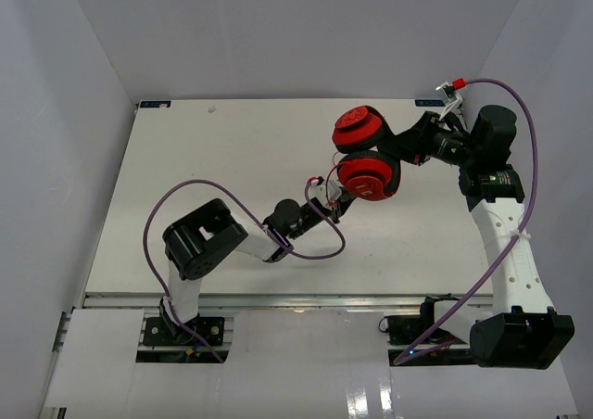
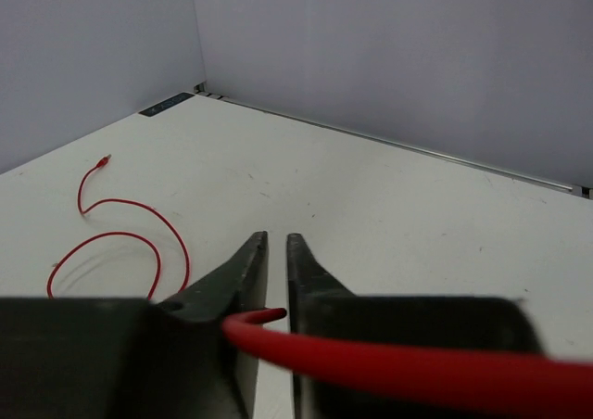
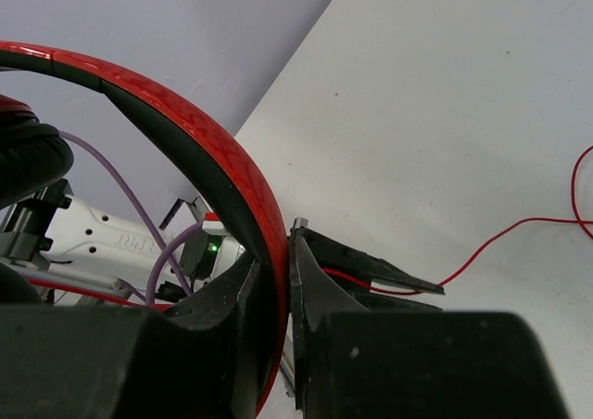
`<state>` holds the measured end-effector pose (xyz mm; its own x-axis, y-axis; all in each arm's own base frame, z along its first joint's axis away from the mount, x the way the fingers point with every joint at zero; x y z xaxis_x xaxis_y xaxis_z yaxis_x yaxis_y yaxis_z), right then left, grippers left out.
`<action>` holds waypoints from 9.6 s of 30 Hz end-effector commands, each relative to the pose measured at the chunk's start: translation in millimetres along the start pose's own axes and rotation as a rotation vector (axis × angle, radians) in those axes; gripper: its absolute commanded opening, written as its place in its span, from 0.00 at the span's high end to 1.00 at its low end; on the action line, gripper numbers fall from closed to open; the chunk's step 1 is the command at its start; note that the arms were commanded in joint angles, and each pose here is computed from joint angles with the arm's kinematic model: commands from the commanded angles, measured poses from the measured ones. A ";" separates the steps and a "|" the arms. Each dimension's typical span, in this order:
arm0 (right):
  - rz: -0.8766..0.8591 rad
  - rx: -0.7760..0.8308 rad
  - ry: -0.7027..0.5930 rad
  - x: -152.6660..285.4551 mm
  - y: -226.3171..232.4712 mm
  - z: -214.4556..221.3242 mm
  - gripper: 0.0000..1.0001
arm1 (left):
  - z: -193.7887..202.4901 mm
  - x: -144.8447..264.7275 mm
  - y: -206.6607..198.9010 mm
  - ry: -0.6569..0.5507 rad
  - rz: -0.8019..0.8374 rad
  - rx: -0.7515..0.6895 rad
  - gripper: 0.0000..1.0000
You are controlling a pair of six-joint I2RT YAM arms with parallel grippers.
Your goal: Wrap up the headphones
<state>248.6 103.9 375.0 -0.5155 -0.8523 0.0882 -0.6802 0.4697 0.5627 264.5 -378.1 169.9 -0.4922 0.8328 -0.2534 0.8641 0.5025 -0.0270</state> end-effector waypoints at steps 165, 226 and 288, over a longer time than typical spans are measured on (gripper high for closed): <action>-0.369 0.402 0.009 -21.9 94.6 -15.9 0.92 | -122.0 69.7 54.4 0.100 0.143 0.300 0.50; 1.105 0.479 -0.328 -33.5 -93.9 -2.8 0.92 | -97.0 60.2 -42.5 0.450 0.255 0.301 1.00; 0.143 0.630 0.250 -56.8 -19.0 95.8 0.92 | -156.9 108.2 76.8 0.584 -0.303 -0.285 0.64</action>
<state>248.4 156.0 251.1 -0.6014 -0.6721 0.4320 -0.7715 0.6290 -0.0955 254.5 -235.4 288.9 -0.6872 0.6541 0.3162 0.7255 0.6406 0.2515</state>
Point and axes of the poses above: each gripper's point midway between its finger pads, its own x axis back along the fingers, its own y axis along the line the jaws close on, z = x × y, the point moved 7 cm from there along x, back along the fingers, and after that the axes turned 4 degrees about x, right-handed, at the moved point
